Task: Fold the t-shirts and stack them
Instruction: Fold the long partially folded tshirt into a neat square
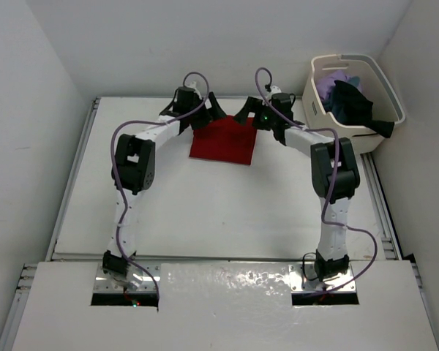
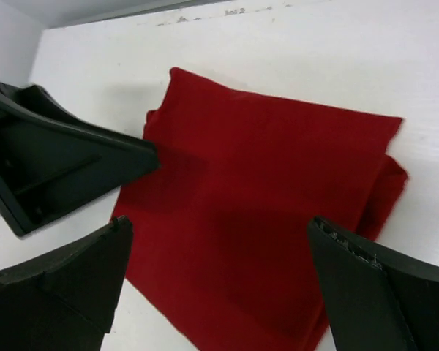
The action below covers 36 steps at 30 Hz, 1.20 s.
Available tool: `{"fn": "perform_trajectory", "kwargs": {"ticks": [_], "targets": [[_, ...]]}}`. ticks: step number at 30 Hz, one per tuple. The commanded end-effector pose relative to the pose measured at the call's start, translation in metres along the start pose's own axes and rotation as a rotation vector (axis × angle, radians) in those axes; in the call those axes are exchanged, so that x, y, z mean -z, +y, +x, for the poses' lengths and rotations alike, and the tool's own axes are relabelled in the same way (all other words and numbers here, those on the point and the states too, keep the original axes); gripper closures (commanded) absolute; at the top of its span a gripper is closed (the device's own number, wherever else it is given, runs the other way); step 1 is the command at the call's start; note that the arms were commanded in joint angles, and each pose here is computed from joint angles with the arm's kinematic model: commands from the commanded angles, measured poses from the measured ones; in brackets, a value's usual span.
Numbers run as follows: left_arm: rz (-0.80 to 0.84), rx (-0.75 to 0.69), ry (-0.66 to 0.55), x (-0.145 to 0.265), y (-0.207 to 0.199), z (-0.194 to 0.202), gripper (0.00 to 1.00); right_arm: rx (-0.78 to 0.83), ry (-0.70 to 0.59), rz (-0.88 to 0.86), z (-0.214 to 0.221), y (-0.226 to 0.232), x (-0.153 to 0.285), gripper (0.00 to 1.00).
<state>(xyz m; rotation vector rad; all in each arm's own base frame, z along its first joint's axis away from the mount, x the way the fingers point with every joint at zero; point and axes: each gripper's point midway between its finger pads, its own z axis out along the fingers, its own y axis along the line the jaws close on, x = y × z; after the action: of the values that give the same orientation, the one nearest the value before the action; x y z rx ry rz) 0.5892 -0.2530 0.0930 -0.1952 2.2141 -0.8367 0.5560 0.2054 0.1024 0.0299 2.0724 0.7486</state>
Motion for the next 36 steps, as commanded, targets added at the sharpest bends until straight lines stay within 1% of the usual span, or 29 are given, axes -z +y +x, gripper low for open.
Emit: {"fn": "perform_trajectory", "kwargs": {"ticks": [1,4,9,11,13,15,16,18,19,20,21,23,24,25,29,30,31,34,36], "targets": [[0.029,0.015,0.034,-0.008,0.001,0.015,0.0,-0.063,-0.029,-0.146,-0.002,0.021,-0.015,0.01],[-0.014,0.031,0.047,-0.011,0.015,0.021,0.0,-0.111,0.011,-0.132,0.019,0.007,-0.028,0.01],[-0.082,0.051,0.08,-0.013,0.042,0.04,0.0,-0.106,0.052,-0.031,0.04,-0.02,-0.037,0.01],[-0.074,0.054,0.089,-0.013,0.042,0.042,0.0,-0.101,0.075,-0.01,0.047,-0.026,-0.039,0.01],[-0.059,0.029,0.071,-0.006,0.032,0.03,0.0,-0.079,0.065,-0.012,0.034,-0.021,-0.039,0.01],[-0.054,0.0,0.033,0.003,0.022,0.014,0.0,-0.034,0.054,-0.015,0.023,-0.016,-0.033,0.01],[-0.054,-0.04,-0.003,0.014,0.013,-0.001,0.0,0.011,0.033,-0.026,0.008,-0.006,-0.024,0.01],[-0.079,-0.07,-0.034,0.025,0.01,-0.012,0.0,0.047,0.02,-0.011,-0.001,-0.003,-0.012,0.01],[-0.103,-0.107,-0.056,0.035,0.009,-0.021,0.0,0.072,-0.015,-0.004,-0.017,0.004,0.001,0.01],[-0.121,-0.123,-0.061,0.04,0.011,-0.022,0.0,0.101,-0.014,0.007,-0.017,0.004,0.008,0.01],[-0.145,-0.135,-0.063,0.042,0.015,-0.023,0.0,0.103,0.008,0.027,-0.005,-0.002,0.014,0.01],[-0.212,-0.168,-0.038,0.048,0.028,-0.019,0.0,0.129,0.001,0.045,-0.007,0.0,0.03,0.01],[-0.231,-0.172,-0.026,0.048,0.034,-0.015,0.0,0.127,0.03,0.067,0.008,-0.008,0.036,0.01],[-0.245,-0.187,-0.003,0.047,0.04,-0.01,0.0,0.133,0.036,0.076,0.012,-0.01,0.04,0.01],[-0.253,-0.217,0.056,0.036,0.052,0.003,0.0,0.14,0.045,0.107,0.026,-0.016,0.057,0.01],[-0.246,-0.228,0.047,0.034,0.047,-0.003,0.01,0.146,0.047,0.116,0.026,-0.017,0.059,0.01],[-0.263,-0.229,0.081,0.028,0.057,0.007,0.01,0.152,0.047,0.122,0.026,-0.018,0.06,0.01],[-0.333,-0.229,0.096,0.024,0.074,0.009,0.08,0.168,0.044,0.127,0.023,-0.017,0.065,0.01],[-0.341,-0.233,0.108,0.019,0.081,0.016,0.12,0.166,0.045,0.129,0.024,-0.017,0.067,0.01]]}}
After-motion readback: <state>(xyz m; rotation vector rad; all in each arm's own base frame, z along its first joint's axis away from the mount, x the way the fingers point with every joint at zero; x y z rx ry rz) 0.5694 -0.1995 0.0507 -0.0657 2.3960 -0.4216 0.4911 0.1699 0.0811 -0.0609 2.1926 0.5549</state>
